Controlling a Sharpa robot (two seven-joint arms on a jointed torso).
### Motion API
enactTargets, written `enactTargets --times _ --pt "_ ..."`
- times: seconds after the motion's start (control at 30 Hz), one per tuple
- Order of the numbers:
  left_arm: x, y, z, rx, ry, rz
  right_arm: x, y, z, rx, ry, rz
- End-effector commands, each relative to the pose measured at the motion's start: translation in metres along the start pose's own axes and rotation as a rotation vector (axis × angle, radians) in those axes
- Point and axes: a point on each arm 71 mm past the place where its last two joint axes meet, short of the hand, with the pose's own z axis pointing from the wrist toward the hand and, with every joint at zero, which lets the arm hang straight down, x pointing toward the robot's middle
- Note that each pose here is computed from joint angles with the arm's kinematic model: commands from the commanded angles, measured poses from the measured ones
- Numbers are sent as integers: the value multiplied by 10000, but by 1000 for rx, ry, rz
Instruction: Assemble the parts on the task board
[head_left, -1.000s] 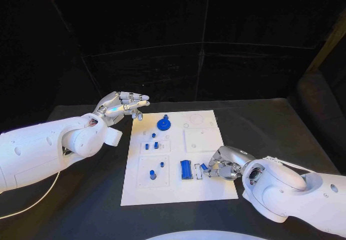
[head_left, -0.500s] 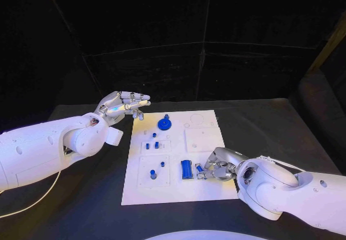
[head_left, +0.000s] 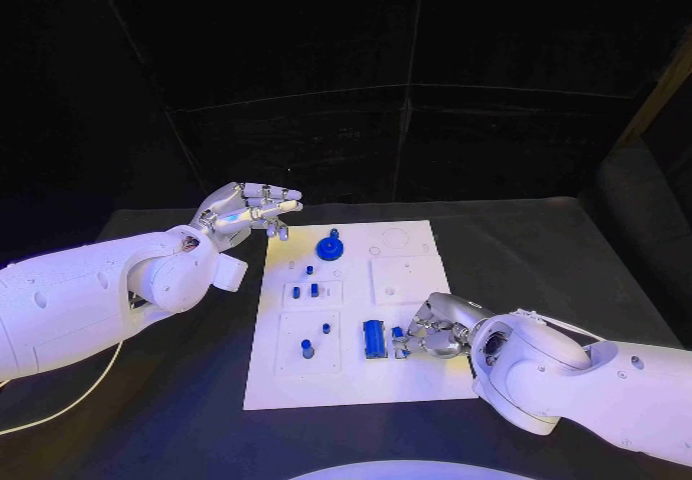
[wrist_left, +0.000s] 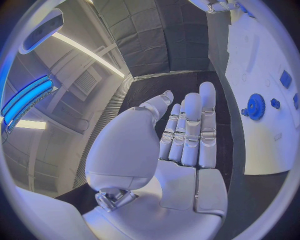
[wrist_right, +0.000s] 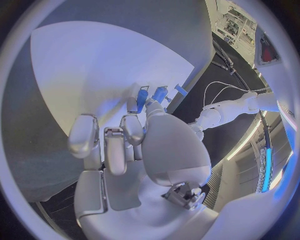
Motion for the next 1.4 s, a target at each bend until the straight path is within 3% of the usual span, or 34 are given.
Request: enactTargets --times 0.03,1.4 --pt "13 -12 3 4 11 -8 7 0 5 6 6 3" --pt "9 -12 0 4 11 -8 -54 -75 -4 -44 -16 -33"
